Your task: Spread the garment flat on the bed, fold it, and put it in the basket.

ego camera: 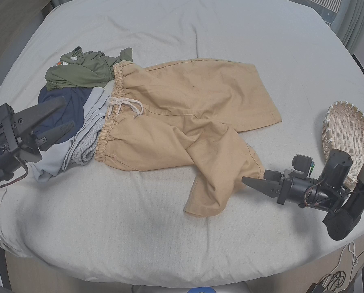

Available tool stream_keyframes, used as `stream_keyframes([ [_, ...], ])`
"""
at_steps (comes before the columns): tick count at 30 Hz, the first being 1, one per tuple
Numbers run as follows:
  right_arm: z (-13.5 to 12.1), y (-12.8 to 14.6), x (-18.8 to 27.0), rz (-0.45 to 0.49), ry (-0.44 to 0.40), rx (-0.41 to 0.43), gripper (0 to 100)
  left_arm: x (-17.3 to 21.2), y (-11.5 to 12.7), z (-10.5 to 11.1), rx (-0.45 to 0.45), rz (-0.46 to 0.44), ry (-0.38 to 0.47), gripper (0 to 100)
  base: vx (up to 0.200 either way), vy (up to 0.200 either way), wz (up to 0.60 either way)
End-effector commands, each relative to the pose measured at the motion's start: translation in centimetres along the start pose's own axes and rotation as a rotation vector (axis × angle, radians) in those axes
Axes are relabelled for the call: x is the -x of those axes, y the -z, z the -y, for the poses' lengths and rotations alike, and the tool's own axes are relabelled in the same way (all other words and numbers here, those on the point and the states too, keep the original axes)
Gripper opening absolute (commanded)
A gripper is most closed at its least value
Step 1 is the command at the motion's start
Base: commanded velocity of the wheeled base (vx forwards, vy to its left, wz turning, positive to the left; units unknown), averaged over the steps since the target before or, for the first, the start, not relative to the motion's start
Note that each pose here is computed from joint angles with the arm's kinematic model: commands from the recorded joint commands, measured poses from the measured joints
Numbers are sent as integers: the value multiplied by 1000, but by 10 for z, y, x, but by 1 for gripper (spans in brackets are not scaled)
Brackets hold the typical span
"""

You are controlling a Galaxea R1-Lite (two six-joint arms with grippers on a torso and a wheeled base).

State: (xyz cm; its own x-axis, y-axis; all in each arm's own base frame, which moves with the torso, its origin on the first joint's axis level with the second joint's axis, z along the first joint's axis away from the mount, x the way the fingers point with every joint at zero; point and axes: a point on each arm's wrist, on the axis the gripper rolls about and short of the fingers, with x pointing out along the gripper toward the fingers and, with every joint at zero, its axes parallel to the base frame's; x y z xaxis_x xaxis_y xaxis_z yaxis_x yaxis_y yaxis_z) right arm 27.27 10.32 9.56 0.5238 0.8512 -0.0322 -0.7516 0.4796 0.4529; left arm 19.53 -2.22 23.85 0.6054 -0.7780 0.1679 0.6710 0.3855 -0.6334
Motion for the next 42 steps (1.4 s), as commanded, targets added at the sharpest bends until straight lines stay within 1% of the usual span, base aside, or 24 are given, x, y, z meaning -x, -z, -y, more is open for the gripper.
stream_keyframes([
  [1, -25, -7, 18, 10, -39, -1, 100, 2, 2, 1, 2, -1, -1, 100, 0, 0, 0],
  [4, -29, -10, 21, 19, -47, -12, 100, 3, 2, 2, 1, 0, 0, 100, 0, 0, 0],
  [5, -32, -13, 24, 29, -53, -35, 100, 4, 3, 3, 0, 0, 1, 100, 0, 0, 0],
  [6, -30, -13, 24, 28, -46, -58, 100, 4, 4, 3, 2, -1, -1, 100, 0, 0, 0],
  [8, -28, -10, 23, 21, -41, -64, 100, 4, 4, 3, 3, -2, -1, 100, 0, 0, 0],
  [11, -13, 3, 15, -17, -8, -91, 100, 5, 5, 2, 6, -3, -3, 100, 0, 0, 0],
  [18, 10, 20, 10, -60, 50, -87, 100, 5, 6, 2, 8, -3, -6, 100, 0, 0, 0],
  [19, 11, 20, 10, -58, 54, -86, 0, 5, 6, 1, 9, -4, -6, 100, 0, 0, 0],
  [25, 13, 17, 13, -47, 67, -82, 0, 5, 6, 1, 10, -5, -6, 100, 0, 0, 0],
  [34, 17, -11, 34, 58, 122, -31, 0, 5, 7, 1, 11, -5, -8, 100, 0, 0, 0],
  [35, 24, -19, 40, 92, 150, -16, 0, 6, 8, 1, 15, -7, -10, 100, 0, 0, 0],
  [38, 36, -32, 48, 141, 189, 6, 0, 6, 8, 1, 12, -5, -10, 100, 0, 0, 0],
  [42, 51, -53, 60, 221, 232, 1, 0, 6, 8, 1, 15, -5, -11, 100, 0, 0, 0],
])
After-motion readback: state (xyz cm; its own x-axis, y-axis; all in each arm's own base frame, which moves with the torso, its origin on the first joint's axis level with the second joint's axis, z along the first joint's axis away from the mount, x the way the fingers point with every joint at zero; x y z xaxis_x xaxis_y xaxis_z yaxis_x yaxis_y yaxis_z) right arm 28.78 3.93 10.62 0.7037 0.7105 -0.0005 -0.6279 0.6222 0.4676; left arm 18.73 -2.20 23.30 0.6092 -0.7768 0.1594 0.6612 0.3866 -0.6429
